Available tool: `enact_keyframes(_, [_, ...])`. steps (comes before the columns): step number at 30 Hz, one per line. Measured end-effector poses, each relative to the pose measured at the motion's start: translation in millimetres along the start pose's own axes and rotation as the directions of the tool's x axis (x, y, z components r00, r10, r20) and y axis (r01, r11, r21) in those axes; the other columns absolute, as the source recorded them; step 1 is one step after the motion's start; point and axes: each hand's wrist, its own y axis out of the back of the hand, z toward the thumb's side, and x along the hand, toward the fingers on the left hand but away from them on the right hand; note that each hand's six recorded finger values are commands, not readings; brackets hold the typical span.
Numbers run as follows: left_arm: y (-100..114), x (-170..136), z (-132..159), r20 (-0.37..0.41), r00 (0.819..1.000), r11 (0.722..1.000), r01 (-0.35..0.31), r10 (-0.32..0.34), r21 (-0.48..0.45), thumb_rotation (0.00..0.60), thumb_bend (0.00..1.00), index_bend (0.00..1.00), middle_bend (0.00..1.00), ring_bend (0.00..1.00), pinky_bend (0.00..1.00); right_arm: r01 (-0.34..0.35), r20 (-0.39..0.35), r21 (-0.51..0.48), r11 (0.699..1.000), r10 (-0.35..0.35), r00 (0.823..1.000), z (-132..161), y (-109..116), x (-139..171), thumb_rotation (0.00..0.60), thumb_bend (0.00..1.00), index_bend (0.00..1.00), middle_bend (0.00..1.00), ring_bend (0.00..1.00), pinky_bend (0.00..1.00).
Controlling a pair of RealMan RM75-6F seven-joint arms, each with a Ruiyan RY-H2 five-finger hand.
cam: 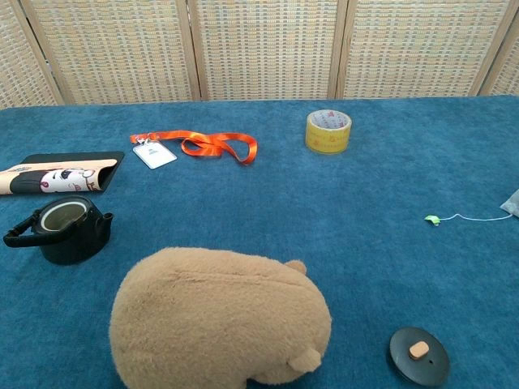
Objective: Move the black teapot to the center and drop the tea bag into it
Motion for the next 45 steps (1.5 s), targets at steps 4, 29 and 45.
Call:
enact_keyframes(4, [1, 2, 3, 0.013, 1.0, 1.0, -0.005, 0.005, 0.006, 0.6, 0.1, 0.07, 0.02, 0.01, 0.0, -0.002, -0.001, 0.001, 1.0, 0.002, 1.0, 0, -1, -2, 0.6, 0.18, 0.14, 0.1, 0.0, 0.0])
enact_keyframes(29, [-11, 29, 38, 0.143, 0.987, 0.997, 0.063, -0.07, 0.052, 0.6, 0.1, 0.21, 0.21, 0.18, 0.0, -0.016, 0.017, 0.0, 1.0, 0.016, 1.0, -6, -7, -5, 0.6, 0.18, 0.14, 0.11, 0.0, 0.0])
enact_keyframes(45, [-56, 52, 77, 0.236, 0.953, 0.981, 0.177, -0.19, 0.075, 0.6, 0.1, 0.36, 0.34, 0.32, 0.0, -0.007, 0.033, 0.008, 1.0, 0.007, 0.999, -11, -3, 0, 0.6, 0.18, 0.14, 0.11, 0.0, 0.0])
